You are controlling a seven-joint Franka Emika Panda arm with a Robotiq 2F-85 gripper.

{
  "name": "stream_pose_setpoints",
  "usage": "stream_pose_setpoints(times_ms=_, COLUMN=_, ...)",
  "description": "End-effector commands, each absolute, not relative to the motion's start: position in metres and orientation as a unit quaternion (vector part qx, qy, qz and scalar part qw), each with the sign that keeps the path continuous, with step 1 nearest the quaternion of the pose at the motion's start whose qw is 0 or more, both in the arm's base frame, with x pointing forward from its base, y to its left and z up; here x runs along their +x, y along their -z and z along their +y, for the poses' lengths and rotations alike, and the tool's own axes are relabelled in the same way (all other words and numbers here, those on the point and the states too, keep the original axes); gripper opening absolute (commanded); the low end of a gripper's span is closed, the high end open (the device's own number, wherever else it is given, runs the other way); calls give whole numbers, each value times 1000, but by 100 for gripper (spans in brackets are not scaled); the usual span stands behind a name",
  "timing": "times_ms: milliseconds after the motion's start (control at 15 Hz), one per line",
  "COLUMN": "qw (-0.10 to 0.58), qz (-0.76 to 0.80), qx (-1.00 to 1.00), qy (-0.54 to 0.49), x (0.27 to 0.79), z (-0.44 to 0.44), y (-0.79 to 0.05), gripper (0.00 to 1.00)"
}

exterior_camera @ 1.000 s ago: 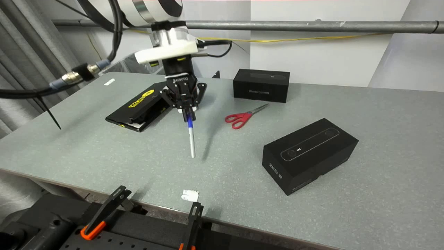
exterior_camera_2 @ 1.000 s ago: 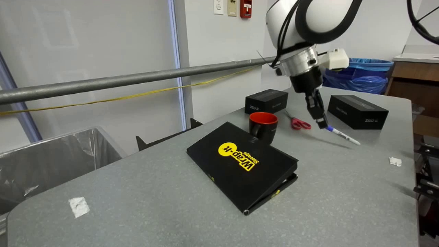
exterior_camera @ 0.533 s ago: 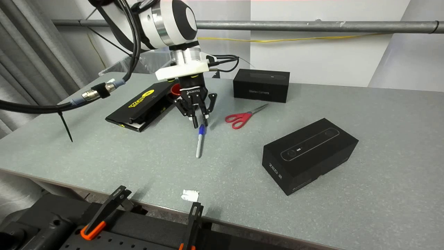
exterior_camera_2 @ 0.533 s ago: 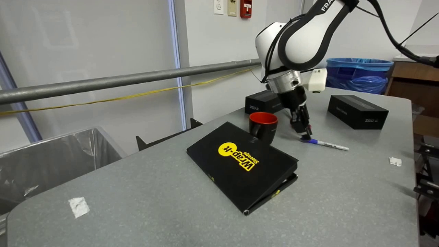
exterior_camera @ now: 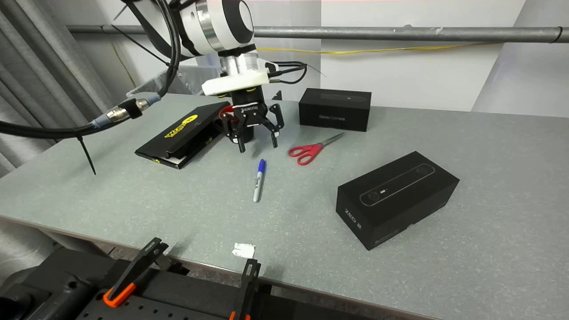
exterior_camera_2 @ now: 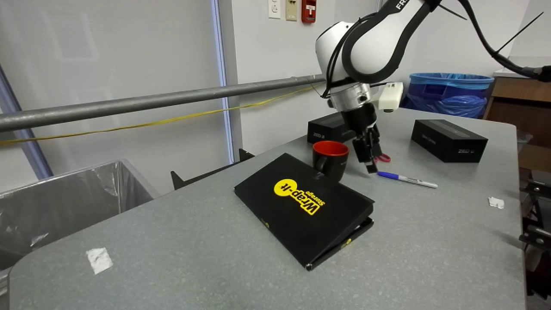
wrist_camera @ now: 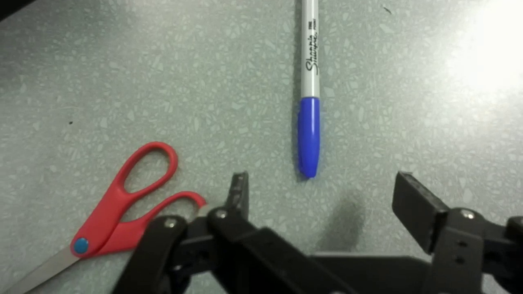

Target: Remove the marker from the mug cup and place it on the table

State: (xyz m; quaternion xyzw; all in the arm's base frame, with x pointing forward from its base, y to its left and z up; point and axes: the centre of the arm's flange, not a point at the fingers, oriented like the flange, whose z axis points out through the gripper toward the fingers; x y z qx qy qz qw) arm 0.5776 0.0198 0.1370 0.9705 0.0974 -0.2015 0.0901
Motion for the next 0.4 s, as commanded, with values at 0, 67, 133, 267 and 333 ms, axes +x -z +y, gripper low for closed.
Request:
stream_pose_setpoints(times_ms=0, qw=92, qz=91, qx=972, qy=194, x=588, z=21, y=-137, gripper=100)
stream_pose_setpoints(times_ms=67, qw=90, qz=97, qx=971, qy=200, x=579, z=20, y=-138, gripper=100)
stream_pose_setpoints(times_ms=133, qw=90, qz=97, qx=971, qy=200, x=579, z=20, y=-138, gripper=100)
stream_pose_setpoints(times_ms=267, qw=90, qz=97, qx=971, qy=201, x=578, z=20, y=-137, gripper=100)
stream_pose_setpoints(times_ms=333, qw=90, qz=97, qx=971, qy=201, x=578, z=20, y=-137, gripper=100)
